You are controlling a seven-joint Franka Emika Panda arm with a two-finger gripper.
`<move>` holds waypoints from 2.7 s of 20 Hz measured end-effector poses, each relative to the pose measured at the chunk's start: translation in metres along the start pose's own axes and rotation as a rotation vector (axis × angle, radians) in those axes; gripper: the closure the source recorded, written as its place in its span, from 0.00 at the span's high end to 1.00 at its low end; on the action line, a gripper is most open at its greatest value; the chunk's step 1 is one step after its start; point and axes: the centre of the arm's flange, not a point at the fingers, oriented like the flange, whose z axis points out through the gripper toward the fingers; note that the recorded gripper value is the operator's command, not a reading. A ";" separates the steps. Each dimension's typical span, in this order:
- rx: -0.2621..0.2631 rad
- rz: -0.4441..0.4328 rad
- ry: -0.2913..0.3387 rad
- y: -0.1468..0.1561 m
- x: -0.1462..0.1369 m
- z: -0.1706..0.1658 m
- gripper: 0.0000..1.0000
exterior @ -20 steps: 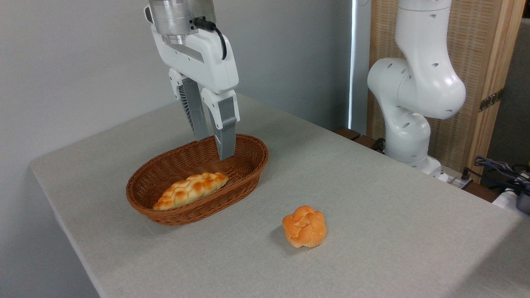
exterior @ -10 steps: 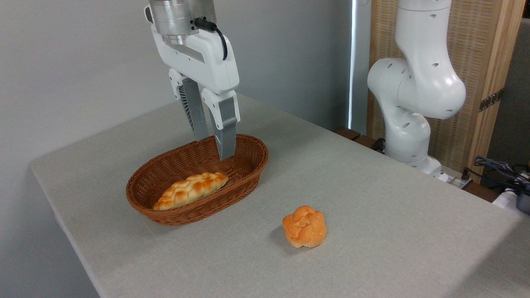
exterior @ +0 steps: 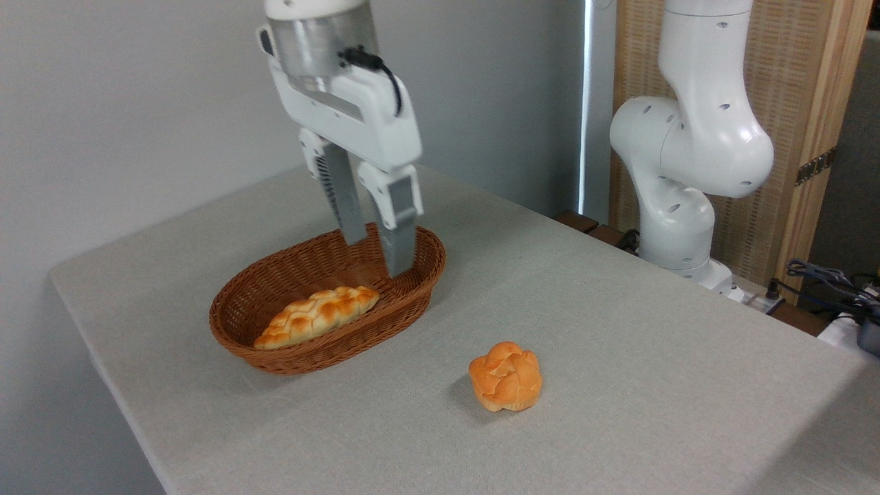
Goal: Put bread into the basket
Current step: 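Move the open gripper over the round orange bun and lower it, then close the gripper fingers around the round orange bun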
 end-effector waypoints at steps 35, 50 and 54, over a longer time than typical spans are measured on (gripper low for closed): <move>-0.023 0.008 -0.019 -0.008 -0.132 0.158 1.00; -0.008 0.017 -0.009 -0.003 -0.130 0.175 0.49; -0.008 0.017 -0.009 -0.003 -0.130 0.175 0.41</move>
